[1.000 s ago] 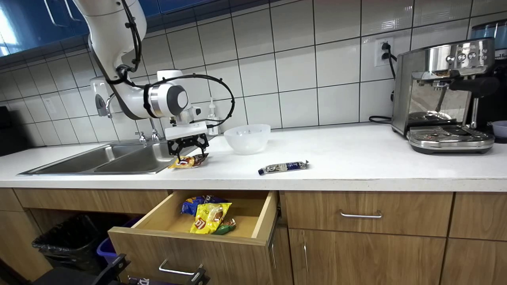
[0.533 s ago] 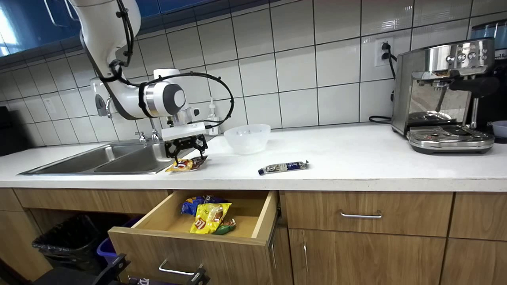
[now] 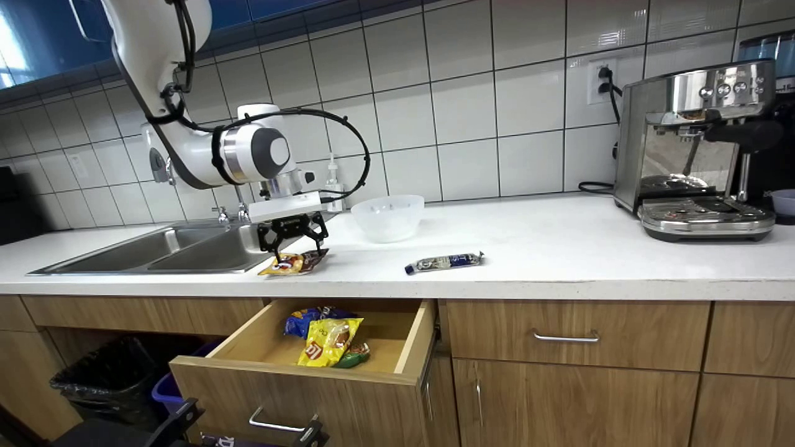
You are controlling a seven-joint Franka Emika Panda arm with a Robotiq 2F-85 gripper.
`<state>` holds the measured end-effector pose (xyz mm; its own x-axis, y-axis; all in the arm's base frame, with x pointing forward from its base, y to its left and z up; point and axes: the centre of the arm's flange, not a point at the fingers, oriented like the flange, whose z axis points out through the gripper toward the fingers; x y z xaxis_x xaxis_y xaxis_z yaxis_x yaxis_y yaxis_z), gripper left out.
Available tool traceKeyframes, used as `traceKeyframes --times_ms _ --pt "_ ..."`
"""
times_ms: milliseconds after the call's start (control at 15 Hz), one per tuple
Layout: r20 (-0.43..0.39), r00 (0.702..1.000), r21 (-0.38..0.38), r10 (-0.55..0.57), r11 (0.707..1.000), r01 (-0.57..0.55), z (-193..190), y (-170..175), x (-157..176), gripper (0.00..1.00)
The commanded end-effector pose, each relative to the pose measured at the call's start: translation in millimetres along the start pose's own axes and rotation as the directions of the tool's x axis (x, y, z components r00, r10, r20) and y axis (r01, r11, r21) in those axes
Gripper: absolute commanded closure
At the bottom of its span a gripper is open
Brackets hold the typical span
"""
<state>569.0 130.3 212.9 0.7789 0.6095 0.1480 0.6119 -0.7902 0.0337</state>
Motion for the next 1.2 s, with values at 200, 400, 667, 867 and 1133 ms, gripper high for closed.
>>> traceKeyframes --times_ms 200,400,667,867,1133 --pt "0.026 0.994 -0.032 0.105 0.994 -0.104 -8.9 -23.2 -34.7 0.00" --pt "0.024 0.988 -0.039 0.151 0.988 -0.151 -9.9 -31.5 -45.4 0.00" --pt "0.034 0.980 -0.053 0.197 0.979 -0.195 -15.1 -35.7 -61.4 0.00" --pt "0.058 0.981 -0.061 0.187 0.981 -0.183 -20.1 -32.7 -75.7 0.00" --pt "0.085 0.983 -0.063 0.163 0.985 -0.157 -28.7 -28.1 -97.9 0.00"
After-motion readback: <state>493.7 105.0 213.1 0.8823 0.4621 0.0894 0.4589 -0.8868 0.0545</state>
